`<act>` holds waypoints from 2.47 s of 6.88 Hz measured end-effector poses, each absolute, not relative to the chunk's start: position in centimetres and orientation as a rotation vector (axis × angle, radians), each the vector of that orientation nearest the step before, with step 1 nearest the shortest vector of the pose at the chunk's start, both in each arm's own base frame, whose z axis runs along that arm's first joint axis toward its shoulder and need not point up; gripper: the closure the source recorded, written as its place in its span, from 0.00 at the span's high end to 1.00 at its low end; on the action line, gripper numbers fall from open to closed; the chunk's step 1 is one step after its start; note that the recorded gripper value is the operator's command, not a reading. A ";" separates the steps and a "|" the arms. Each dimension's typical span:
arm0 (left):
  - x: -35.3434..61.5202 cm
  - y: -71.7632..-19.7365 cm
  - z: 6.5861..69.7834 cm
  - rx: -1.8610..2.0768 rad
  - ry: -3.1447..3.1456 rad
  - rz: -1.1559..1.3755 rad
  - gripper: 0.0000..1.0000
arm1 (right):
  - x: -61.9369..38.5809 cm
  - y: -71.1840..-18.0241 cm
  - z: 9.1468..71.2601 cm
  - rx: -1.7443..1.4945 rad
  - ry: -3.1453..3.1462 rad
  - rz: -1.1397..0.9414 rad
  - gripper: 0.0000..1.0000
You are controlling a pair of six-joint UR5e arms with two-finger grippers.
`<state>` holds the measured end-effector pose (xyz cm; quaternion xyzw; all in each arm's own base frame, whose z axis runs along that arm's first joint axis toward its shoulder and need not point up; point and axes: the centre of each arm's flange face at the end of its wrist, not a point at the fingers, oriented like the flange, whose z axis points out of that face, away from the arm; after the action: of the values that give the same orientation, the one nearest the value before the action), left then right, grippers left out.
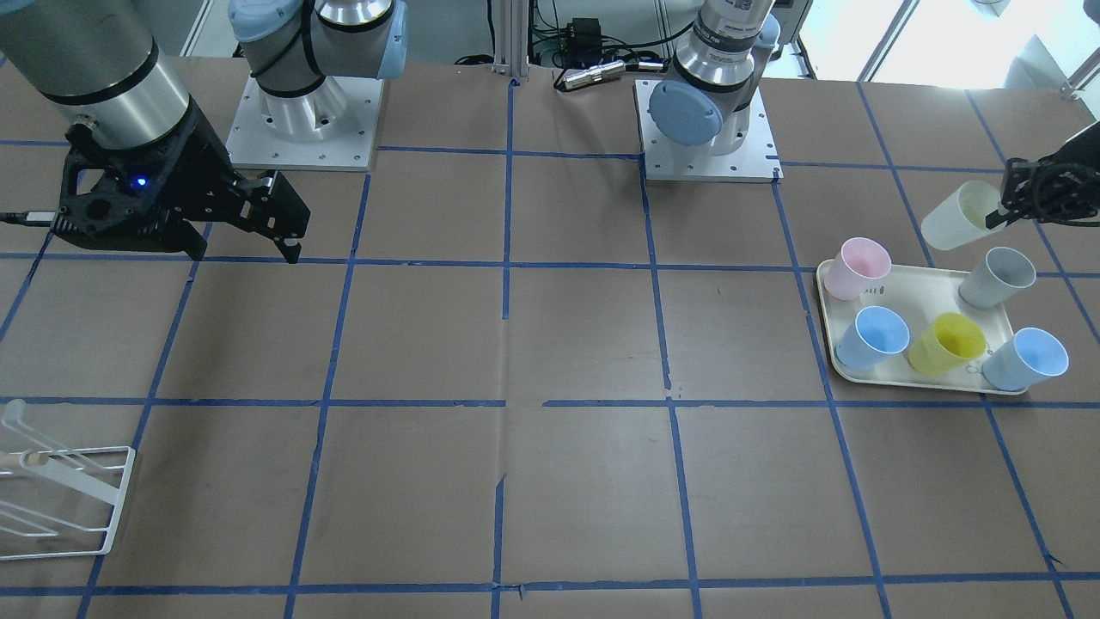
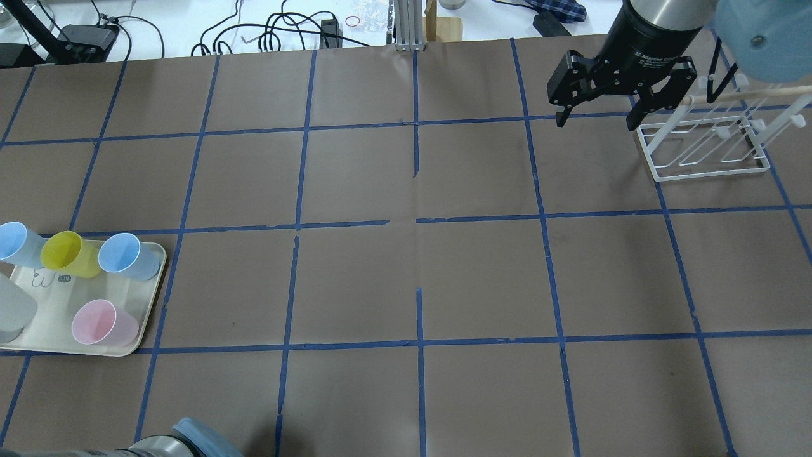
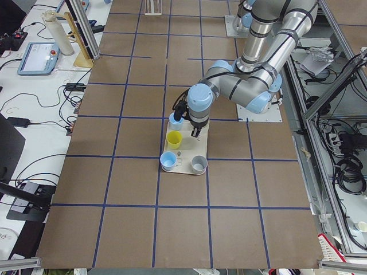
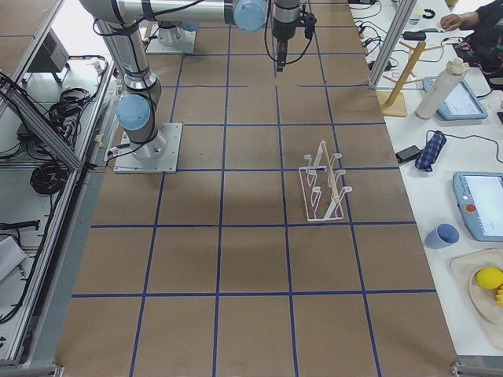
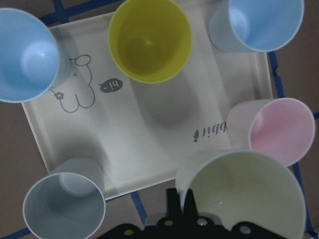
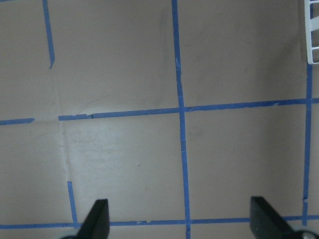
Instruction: Transfer IKEA cup to right arm and place on rack
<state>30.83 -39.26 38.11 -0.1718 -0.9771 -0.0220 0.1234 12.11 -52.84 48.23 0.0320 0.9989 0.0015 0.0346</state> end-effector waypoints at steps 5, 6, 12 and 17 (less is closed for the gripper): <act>14.7 -43.7 37.6 -0.305 -2.221 0.174 0.00 | 12.1 -53.3 47.9 0.097 3.070 0.013 1.00; 10.9 -44.2 35.5 -0.209 -2.075 0.221 0.00 | 12.0 -53.5 47.6 0.097 3.073 0.020 1.00; -11.7 -43.9 27.5 0.136 -1.562 0.347 0.00 | 11.7 -53.7 46.4 0.100 3.076 0.069 1.00; -18.1 -41.7 25.3 0.268 -1.428 0.410 0.00 | 9.9 -53.9 45.9 0.117 2.935 0.152 1.00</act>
<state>-18.06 -41.69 25.34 0.1218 -0.6481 0.1862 0.7283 9.91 -53.91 45.87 0.0395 0.9929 0.0515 0.0999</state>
